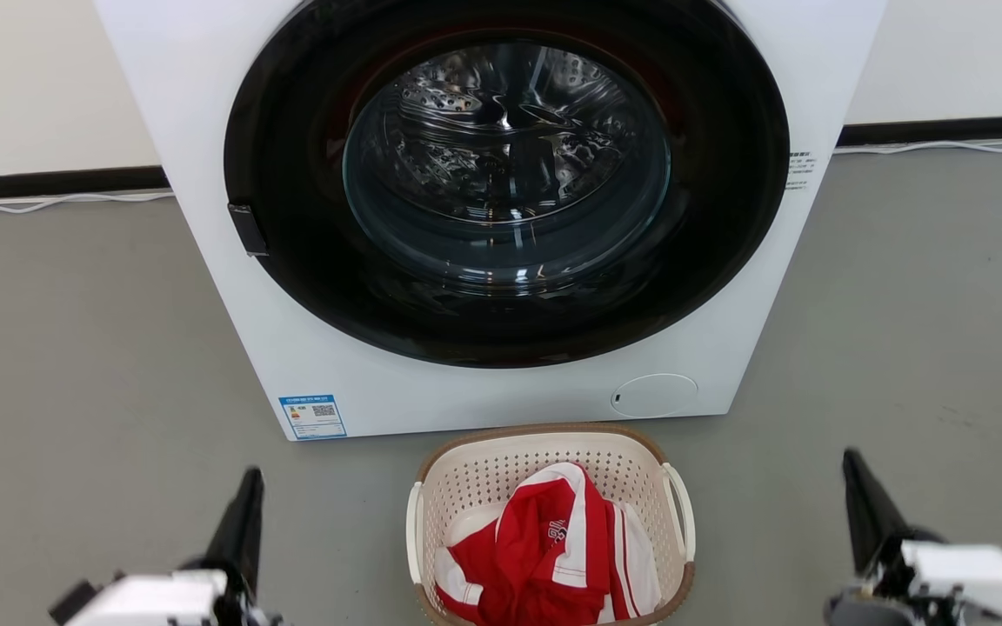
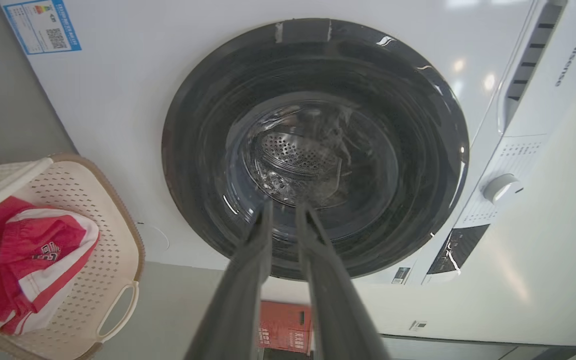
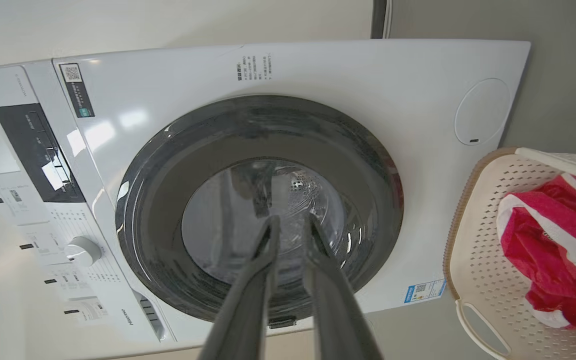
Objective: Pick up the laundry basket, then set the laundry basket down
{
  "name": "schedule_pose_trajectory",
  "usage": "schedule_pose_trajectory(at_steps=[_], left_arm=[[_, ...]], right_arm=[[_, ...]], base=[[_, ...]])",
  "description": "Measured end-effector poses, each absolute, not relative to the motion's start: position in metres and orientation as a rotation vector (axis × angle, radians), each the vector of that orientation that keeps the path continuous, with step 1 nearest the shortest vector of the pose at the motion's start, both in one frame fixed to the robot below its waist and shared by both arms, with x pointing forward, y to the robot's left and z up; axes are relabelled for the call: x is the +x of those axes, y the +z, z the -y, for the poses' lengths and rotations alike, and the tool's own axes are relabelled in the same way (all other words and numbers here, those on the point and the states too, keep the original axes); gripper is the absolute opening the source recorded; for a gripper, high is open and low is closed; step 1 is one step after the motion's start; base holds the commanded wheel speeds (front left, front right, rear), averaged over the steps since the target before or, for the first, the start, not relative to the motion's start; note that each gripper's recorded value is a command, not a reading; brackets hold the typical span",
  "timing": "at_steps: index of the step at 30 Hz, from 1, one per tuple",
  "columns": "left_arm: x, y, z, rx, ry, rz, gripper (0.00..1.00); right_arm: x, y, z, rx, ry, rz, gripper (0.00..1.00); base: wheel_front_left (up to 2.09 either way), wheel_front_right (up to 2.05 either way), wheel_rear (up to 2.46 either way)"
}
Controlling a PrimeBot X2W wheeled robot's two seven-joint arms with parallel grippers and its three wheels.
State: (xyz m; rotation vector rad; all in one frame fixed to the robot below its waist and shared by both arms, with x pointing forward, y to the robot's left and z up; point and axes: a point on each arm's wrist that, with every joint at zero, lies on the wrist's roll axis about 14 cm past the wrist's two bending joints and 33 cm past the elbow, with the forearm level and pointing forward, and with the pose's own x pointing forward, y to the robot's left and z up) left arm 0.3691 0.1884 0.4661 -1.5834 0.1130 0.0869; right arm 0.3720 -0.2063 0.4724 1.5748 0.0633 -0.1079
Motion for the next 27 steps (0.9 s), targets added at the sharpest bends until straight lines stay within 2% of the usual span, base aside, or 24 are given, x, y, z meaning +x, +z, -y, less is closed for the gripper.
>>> schedule_pose_trajectory(at_steps=[4, 17, 27], left_arm=[[0.355, 0.444, -0.187, -1.587, 0.142, -0.164, 1.0], [0.356, 0.445, -0.182, -1.575, 0.146, -0.156, 1.0], [0.355, 0.444, -0.18, -1.506, 0.145, -0.16, 1.0]], right_arm=[[0.359, 0.452, 0.205, 1.58, -0.157, -0.11, 1.0], [0.363, 0.46, 0.2, 1.56, -0.142, -0.089, 1.0], [0.364, 0.464, 0.203, 1.438, -0.135, -0.081, 1.0]], base=[[0.0, 0.0, 0.0], [0.0, 0.0, 0.0], [0.0, 0.0, 0.0]])
